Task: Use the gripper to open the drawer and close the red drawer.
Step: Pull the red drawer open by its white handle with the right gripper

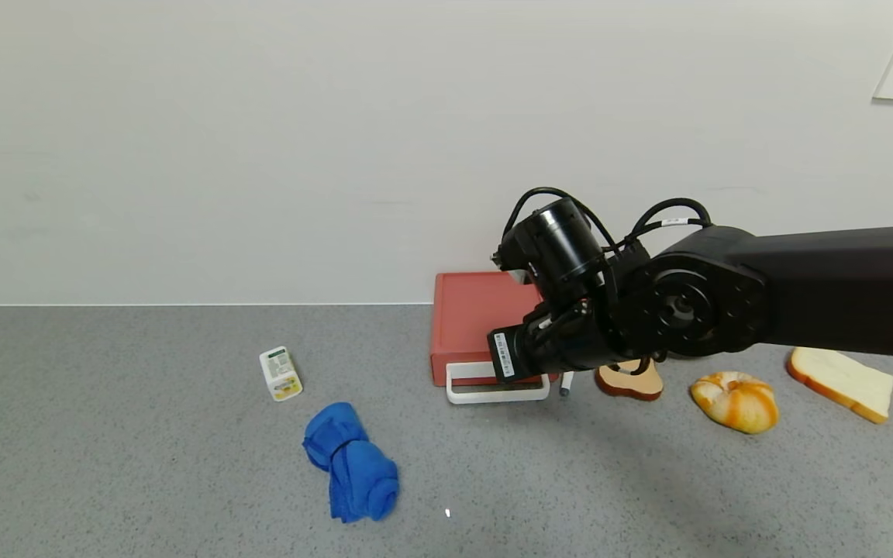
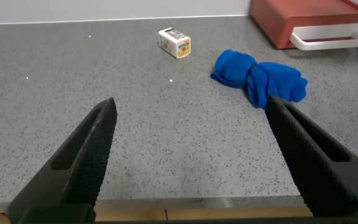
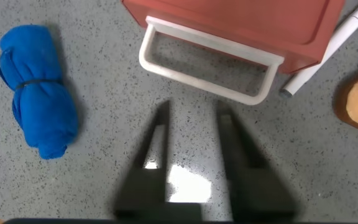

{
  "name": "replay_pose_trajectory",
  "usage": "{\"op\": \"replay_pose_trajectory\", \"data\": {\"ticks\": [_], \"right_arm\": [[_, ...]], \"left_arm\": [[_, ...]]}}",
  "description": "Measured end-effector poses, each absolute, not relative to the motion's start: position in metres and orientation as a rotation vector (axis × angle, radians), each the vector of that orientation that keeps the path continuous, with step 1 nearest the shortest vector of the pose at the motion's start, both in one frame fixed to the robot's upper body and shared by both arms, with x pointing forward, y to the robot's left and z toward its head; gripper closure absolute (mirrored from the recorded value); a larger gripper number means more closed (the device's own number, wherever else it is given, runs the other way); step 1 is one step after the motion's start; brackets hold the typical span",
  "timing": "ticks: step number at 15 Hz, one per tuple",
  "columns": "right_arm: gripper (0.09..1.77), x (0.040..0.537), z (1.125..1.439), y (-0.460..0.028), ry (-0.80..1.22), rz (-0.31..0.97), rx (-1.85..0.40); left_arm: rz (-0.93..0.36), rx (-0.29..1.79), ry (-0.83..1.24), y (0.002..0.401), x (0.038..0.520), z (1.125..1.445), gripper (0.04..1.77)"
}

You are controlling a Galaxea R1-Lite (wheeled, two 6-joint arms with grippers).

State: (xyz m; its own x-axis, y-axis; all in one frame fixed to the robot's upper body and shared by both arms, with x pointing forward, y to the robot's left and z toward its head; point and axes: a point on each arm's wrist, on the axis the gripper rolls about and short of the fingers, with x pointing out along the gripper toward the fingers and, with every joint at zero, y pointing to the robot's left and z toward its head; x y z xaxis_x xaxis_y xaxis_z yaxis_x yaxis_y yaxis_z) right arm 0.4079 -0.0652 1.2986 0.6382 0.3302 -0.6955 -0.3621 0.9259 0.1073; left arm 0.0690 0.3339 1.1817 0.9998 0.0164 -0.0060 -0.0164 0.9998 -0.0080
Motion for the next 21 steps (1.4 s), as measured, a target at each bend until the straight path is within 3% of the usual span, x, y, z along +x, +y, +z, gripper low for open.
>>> {"op": "replay_pose_trajectory", "data": {"ticks": [1, 4, 9, 13, 21], "right_arm": [[1.73, 0.408, 1.298, -0.065, 0.783, 0.401, -0.052], [1.74, 0.414, 1.297, -0.069, 0.768, 0.479, -0.148], [1.74, 0.436, 1.297, -0.097, 0.723, 0.811, -0.318], [1.74, 0.46, 1.289, -0.107, 0.699, 0.935, -0.298], [1.74, 0.487, 1.257, -0.089, 0.715, 0.996, -0.265]], "left_arm": [[0.016, -0.008, 0.006, 0.334, 0.069, 1.182, 0.09], [0.016, -0.008, 0.006, 0.334, 0.069, 1.182, 0.09], [0.019, -0.003, 0.006, 0.334, 0.069, 1.182, 0.09], [0.018, -0.004, 0.006, 0.334, 0.069, 1.182, 0.09], [0.019, 0.001, 0.006, 0.334, 0.069, 1.182, 0.09]]}}
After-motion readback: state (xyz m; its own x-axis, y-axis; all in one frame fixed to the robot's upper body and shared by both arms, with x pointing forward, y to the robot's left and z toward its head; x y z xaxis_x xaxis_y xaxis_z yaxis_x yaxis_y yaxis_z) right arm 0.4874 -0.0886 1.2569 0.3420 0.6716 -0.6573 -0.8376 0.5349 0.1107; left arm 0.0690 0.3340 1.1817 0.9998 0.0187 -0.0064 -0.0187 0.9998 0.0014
